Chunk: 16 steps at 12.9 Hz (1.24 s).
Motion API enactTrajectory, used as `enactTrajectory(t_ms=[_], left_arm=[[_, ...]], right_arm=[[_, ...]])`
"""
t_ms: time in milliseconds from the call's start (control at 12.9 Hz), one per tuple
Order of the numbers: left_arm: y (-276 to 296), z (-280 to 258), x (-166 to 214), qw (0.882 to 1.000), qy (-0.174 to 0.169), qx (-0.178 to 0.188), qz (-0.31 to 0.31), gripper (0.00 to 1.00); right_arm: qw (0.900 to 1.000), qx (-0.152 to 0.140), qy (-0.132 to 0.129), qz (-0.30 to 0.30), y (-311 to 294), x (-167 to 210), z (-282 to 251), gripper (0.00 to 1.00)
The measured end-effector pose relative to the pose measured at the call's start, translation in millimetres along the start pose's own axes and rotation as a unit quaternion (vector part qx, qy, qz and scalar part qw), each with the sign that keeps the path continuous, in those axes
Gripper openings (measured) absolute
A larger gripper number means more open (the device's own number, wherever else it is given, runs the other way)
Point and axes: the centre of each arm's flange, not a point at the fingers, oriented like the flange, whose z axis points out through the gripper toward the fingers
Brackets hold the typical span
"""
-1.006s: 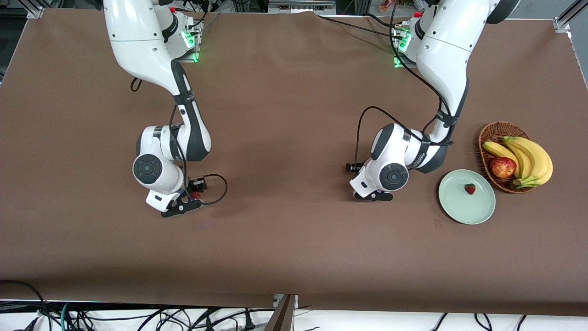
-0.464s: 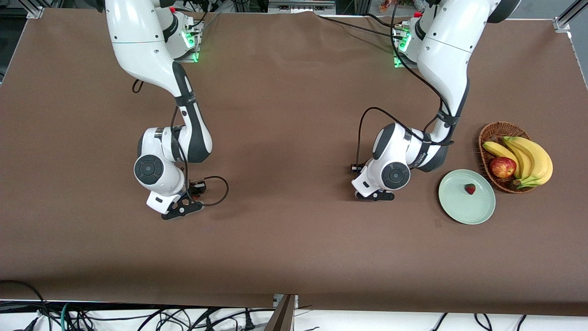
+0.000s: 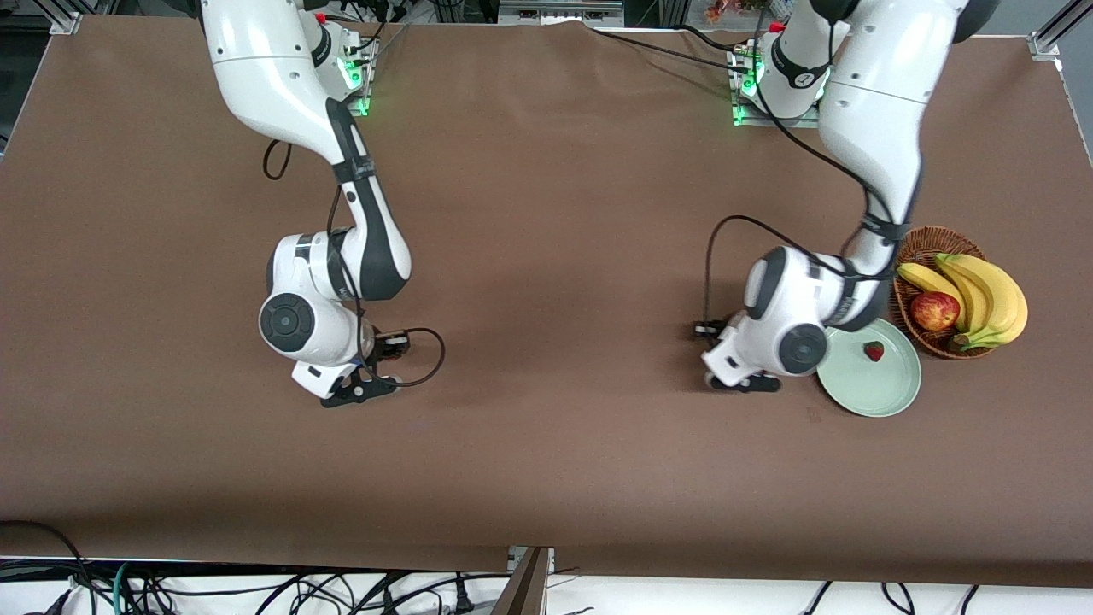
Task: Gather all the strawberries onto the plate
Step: 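Release the strawberry onto the plate with the left gripper while the right carries another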
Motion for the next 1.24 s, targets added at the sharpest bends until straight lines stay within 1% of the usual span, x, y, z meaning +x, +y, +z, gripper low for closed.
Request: enactTrajectory(t_ms=[232, 387, 464, 619, 696, 851, 928, 1083, 1160, 1238], left_arm=[[-101, -39, 11, 1.0, 0.012, 0.02, 0.006, 0.33], [-149, -50, 11, 1.0, 0.02, 0.024, 0.008, 0.33], [-170, -53, 10, 0.999, 0.021, 0.027, 0.011, 0.33], [-201, -54, 7, 0.999, 0.02, 0.029, 0.019, 0.33], [-209, -51, 7, 0.999, 0.019, 0.027, 0.019, 0.33], [-214, -42, 9, 0.999, 0.014, 0.026, 0.022, 0.33], [-213, -37, 10, 0.999, 0.011, 0.026, 0.023, 0.33], [-212, -27, 12, 0.999, 0.004, 0.025, 0.025, 0.33], [-212, -21, 13, 0.999, -0.001, 0.024, 0.027, 0.4], [-212, -16, 14, 0.999, -0.004, 0.024, 0.029, 0.48]], right_arm=[[0.999, 0.02, 0.003, 0.045, -67, -3, -11, 0.32], [0.995, 0.033, 0.011, 0.089, -128, -11, -20, 0.32], [0.993, 0.04, 0.02, 0.106, -163, -17, -23, 0.32], [0.988, 0.059, 0.052, 0.136, -223, -26, -23, 0.32], [0.983, 0.077, 0.068, 0.153, -248, -30, -17, 0.32], [0.969, 0.122, 0.094, 0.192, -287, -34, -1, 0.32], [0.959, 0.148, 0.108, 0.215, -303, -34, 8, 0.32], [0.934, 0.206, 0.133, 0.261, -332, -37, 19, 0.33], [0.921, 0.228, 0.138, 0.283, -342, -39, 20, 0.33], [0.908, 0.249, 0.141, 0.305, -351, -41, 17, 0.33]])
